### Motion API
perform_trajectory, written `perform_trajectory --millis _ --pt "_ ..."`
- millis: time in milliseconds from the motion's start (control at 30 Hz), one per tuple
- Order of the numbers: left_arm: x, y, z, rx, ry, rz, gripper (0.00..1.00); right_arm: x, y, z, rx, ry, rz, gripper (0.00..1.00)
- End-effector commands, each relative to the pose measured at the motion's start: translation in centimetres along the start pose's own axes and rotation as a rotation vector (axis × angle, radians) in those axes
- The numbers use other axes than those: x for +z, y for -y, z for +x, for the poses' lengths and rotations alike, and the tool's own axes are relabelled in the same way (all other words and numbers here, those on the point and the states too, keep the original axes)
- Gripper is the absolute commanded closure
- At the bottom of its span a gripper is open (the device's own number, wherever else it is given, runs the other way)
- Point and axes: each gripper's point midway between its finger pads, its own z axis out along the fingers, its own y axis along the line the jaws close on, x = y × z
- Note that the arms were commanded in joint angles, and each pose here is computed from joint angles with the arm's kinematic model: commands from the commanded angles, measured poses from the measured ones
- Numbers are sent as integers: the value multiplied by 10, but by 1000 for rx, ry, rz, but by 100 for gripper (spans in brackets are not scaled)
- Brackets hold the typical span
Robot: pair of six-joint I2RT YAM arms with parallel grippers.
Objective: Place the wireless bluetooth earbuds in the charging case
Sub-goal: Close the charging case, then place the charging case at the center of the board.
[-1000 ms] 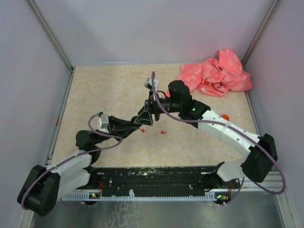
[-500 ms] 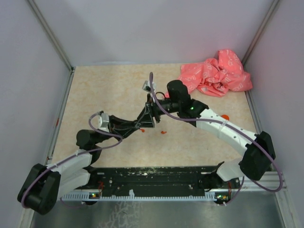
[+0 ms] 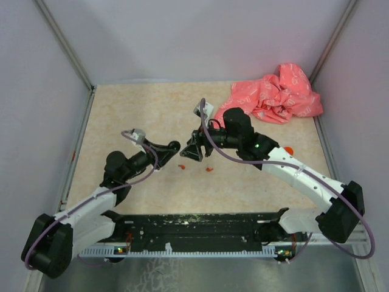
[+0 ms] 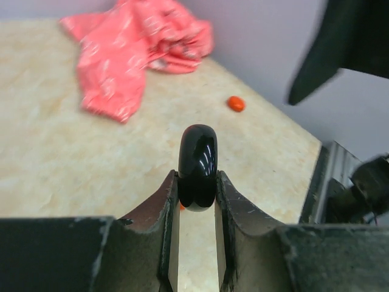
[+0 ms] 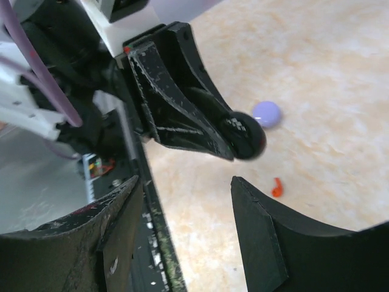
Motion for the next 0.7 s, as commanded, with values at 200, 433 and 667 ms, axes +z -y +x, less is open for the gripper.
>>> perform_trajectory --millis 200,433,667 --pt "-58 -107 49 -297 -184 -745 100 -35 75 28 -4 30 471 39" --pt "-100 -129 74 -467 -167 -933 98 -45 87 55 22 9 541 39" --pt "-135 -153 92 -590 -155 -1073 91 -55 94 82 40 -24 589 39"
